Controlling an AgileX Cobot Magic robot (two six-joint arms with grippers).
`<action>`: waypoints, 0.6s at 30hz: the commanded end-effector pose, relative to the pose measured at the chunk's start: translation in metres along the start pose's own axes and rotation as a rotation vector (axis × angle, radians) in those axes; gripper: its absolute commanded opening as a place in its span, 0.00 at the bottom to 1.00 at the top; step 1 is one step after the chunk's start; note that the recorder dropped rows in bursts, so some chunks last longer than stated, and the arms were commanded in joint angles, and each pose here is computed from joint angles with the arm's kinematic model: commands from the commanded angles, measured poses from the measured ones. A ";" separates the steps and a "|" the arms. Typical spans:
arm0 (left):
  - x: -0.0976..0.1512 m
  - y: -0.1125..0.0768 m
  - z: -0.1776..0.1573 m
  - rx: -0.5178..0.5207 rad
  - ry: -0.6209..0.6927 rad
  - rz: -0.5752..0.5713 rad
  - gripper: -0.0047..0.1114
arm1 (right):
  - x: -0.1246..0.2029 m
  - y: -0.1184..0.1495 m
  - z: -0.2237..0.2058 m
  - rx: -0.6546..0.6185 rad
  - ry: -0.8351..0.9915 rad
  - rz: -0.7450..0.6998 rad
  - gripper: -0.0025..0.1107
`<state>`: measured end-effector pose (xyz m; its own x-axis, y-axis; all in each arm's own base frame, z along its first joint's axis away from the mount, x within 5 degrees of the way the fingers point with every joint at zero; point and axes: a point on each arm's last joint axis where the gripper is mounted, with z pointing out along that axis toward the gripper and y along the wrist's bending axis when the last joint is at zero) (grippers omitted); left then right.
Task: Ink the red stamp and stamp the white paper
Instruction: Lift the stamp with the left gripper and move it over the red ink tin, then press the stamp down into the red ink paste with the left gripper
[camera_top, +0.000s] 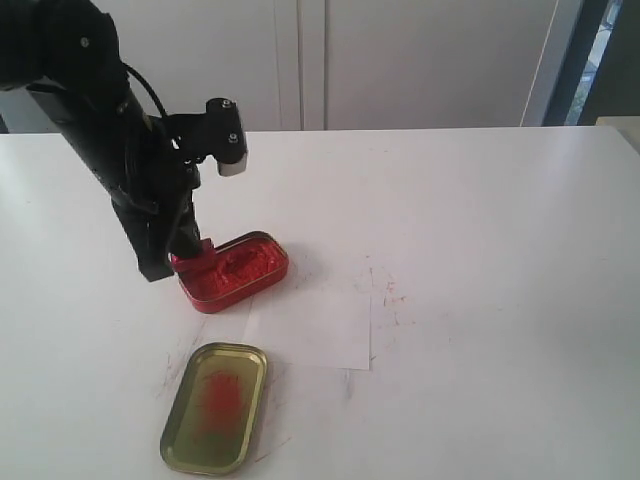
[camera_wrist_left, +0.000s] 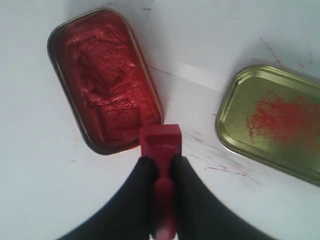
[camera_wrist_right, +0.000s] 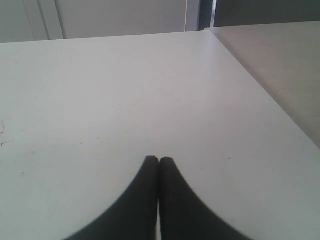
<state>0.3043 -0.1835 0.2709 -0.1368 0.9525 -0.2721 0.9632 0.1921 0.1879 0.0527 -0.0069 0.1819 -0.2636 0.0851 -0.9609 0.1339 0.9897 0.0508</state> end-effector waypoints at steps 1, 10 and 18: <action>-0.006 0.018 0.013 0.053 0.038 -0.111 0.04 | 0.000 0.000 0.000 -0.004 -0.013 0.002 0.02; -0.017 0.053 0.063 0.002 0.124 -0.263 0.04 | 0.000 0.000 0.000 -0.004 -0.013 0.002 0.02; -0.016 0.058 0.085 -0.032 0.128 -0.285 0.04 | 0.000 0.000 0.000 -0.004 -0.013 0.002 0.02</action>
<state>0.3797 -0.2072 0.2075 -0.4141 0.8907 -0.1876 0.8837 0.4428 0.1515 0.0527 -0.0069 0.1819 -0.2636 0.0851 -0.9609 0.1339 0.9897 0.0508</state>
